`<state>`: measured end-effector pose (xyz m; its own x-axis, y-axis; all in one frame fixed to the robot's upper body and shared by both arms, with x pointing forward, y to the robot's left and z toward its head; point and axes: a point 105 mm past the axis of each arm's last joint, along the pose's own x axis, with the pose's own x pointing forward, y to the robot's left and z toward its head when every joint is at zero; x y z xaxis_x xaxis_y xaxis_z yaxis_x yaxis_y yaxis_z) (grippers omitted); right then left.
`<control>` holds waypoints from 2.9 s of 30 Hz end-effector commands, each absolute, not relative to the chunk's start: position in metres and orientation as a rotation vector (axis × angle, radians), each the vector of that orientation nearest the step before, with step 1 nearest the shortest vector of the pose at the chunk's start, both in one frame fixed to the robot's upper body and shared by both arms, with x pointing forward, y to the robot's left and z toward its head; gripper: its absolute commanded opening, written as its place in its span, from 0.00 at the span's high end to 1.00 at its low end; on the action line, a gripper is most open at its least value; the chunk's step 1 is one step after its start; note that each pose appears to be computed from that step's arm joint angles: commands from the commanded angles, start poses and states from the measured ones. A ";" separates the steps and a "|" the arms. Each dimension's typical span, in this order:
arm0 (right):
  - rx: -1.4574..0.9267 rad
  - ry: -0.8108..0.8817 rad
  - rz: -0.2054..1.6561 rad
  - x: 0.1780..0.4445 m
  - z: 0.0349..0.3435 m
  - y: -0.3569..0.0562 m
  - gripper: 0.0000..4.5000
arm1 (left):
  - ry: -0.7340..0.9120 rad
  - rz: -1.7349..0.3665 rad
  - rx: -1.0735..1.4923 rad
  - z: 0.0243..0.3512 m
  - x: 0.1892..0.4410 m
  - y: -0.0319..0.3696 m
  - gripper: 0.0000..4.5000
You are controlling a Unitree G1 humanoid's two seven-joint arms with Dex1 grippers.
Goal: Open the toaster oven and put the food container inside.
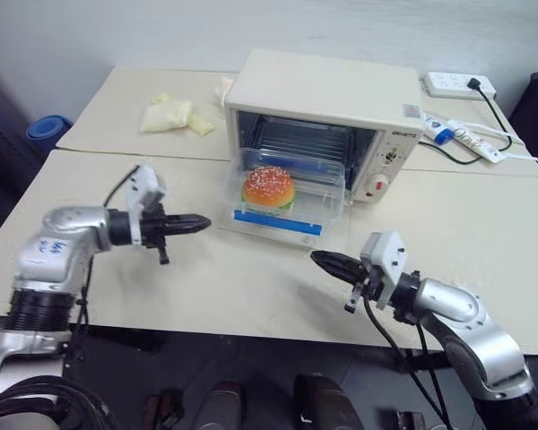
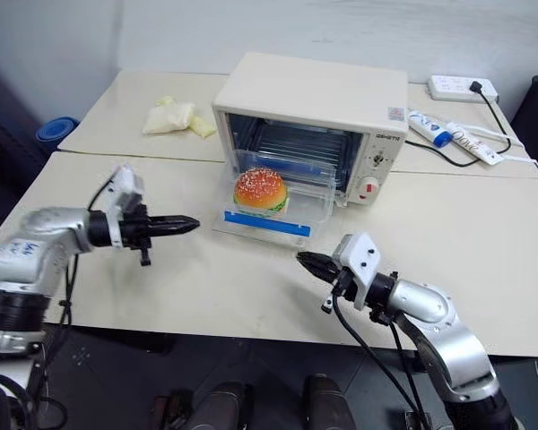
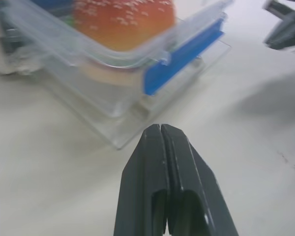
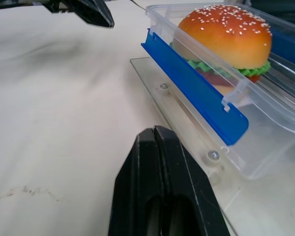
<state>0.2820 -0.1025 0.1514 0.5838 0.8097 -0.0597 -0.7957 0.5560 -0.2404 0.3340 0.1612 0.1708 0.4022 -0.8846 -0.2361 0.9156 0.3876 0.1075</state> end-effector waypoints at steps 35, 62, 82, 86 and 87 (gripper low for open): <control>-0.263 -0.248 0.698 0.408 0.201 -0.086 1.00 | -0.159 -0.675 -0.039 0.193 0.424 0.121 1.00; -0.242 -0.164 0.994 0.339 0.139 -0.155 1.00 | -0.161 -1.298 0.205 0.210 0.278 0.176 0.01; 0.172 -0.509 0.923 0.360 0.272 -0.144 1.00 | -0.279 -0.993 -0.033 0.240 0.309 0.204 0.01; 0.016 -0.398 1.077 0.335 0.253 -0.142 0.80 | -0.228 -0.930 0.105 0.222 0.309 0.221 0.00; -0.097 -0.381 1.106 0.327 0.245 -0.141 0.73 | -0.211 -0.926 0.196 0.213 0.306 0.225 0.00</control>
<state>0.3425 -0.1475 0.2439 0.4629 0.8320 0.3059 -0.8390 0.5225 -0.1515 0.3095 0.2168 0.2163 0.5680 -0.8099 0.1463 0.7957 0.5858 0.1538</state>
